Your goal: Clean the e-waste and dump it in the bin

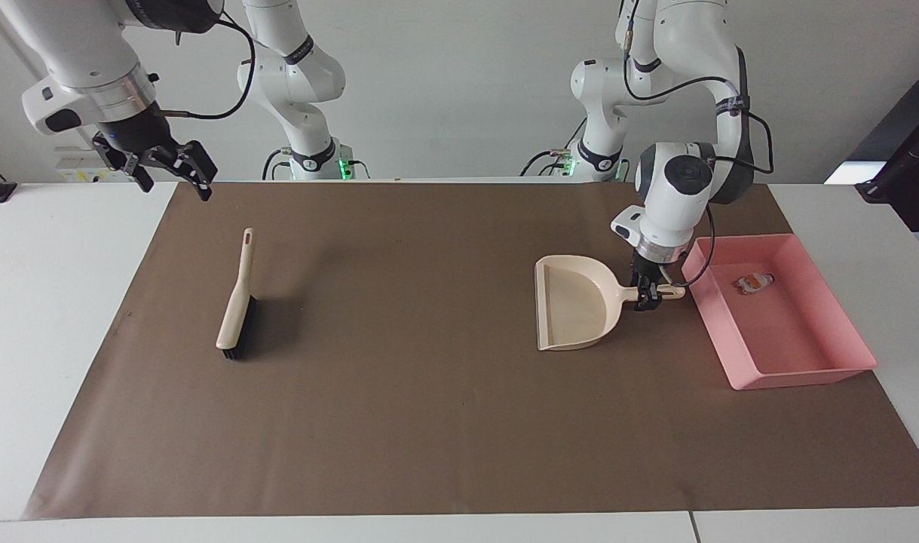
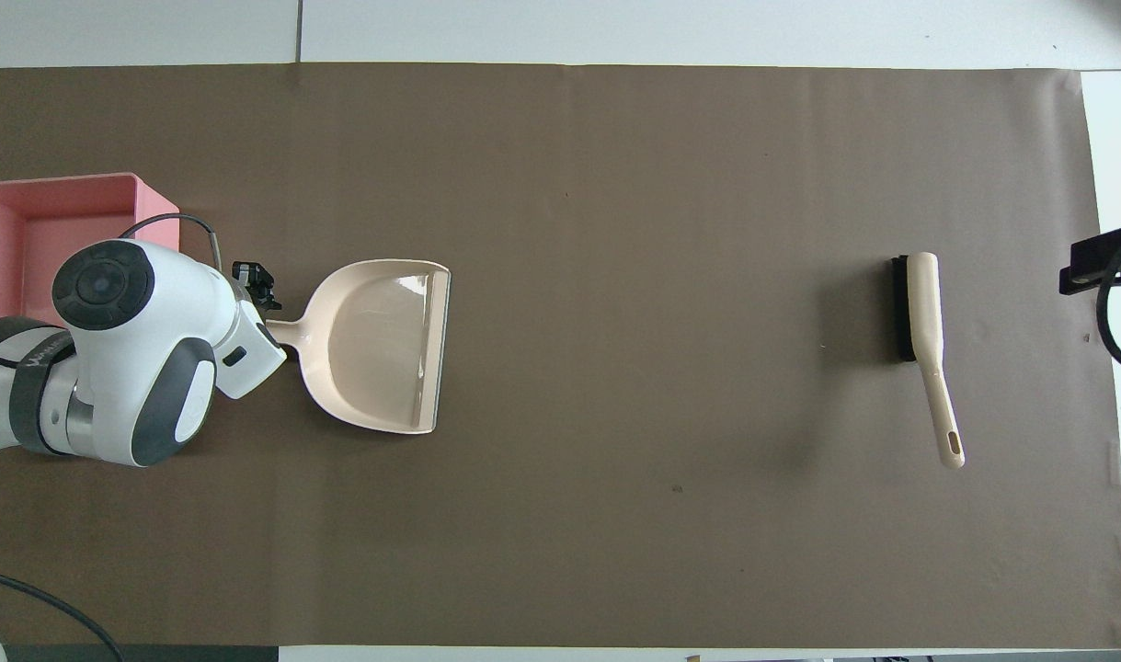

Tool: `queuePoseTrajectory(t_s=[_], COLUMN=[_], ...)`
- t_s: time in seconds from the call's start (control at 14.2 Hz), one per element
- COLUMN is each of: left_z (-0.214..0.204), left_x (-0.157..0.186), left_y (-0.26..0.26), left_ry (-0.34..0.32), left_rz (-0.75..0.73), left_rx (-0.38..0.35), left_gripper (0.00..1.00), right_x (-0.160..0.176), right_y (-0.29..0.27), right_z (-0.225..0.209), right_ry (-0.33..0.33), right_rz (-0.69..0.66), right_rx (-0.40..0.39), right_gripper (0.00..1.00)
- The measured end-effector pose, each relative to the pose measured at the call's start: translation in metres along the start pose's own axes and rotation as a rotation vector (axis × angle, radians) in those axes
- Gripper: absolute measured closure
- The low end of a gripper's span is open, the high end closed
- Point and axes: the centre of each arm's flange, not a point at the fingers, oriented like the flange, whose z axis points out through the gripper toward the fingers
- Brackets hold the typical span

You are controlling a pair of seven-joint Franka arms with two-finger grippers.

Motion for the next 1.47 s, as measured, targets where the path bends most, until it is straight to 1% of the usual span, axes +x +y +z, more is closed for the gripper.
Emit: queuePoseTrajectory(t_s=[0.14, 0.35, 0.49, 0.63, 0.7, 0.84, 0.91, 1.05, 1.12, 1.33, 1.47], left_z=[-0.016, -0.038, -0.044, -0.048, -0.052, -0.069, -0.085, -0.133, -0.160, -0.237, -0.266], left_x=[-0.017, -0.036, -0.047, -0.057, -0.064, -0.072, -0.074, -0.080, -0.085, -0.094, -0.097], left_y=[0.008, 0.015, 0.016, 0.014, 0.012, 0.005, 0.000, -0.009, -0.012, -0.012, -0.014], left_ry=[-0.018, -0.031, -0.033, -0.032, -0.033, -0.020, 0.001, 0.042, 0.050, 0.046, 0.032], left_rz=[-0.174, -0.453, -0.678, -0.932, -1.060, -1.241, -1.313, -1.432, -1.465, -1.492, -1.492], left_rx=[-0.039, -0.038, -0.027, -0.017, -0.014, -0.009, -0.020, -0.048, -0.050, -0.058, -0.080], left_gripper=[0.02, 0.02, 0.02, 0.02, 0.02, 0.02, 0.02, 0.02, 0.02, 0.02, 0.02], right_x=[-0.001, -0.002, -0.003, -0.006, -0.007, -0.008, -0.008, -0.007, -0.008, -0.008, -0.008], right_y=[-0.006, -0.013, -0.014, -0.015, -0.016, -0.018, -0.018, -0.018, -0.018, -0.018, -0.018], right_z=[0.000, -0.001, -0.001, -0.002, -0.004, -0.006, -0.006, -0.006, -0.006, -0.006, -0.005], right_ry=[0.000, 0.001, -0.003, -0.024, -0.024, -0.021, -0.022, -0.022, -0.022, -0.024, -0.025], right_rz=[-0.011, -0.024, -0.028, -0.032, -0.035, -0.038, -0.039, -0.038, -0.038, -0.038, -0.038], right_rx=[-0.001, -0.002, -0.003, -0.005, -0.004, 0.001, 0.002, 0.002, 0.002, 0.002, 0.001], right_gripper=[0.00, 0.00, 0.00, 0.00, 0.00, 0.00, 0.00, 0.00, 0.00, 0.00, 0.00])
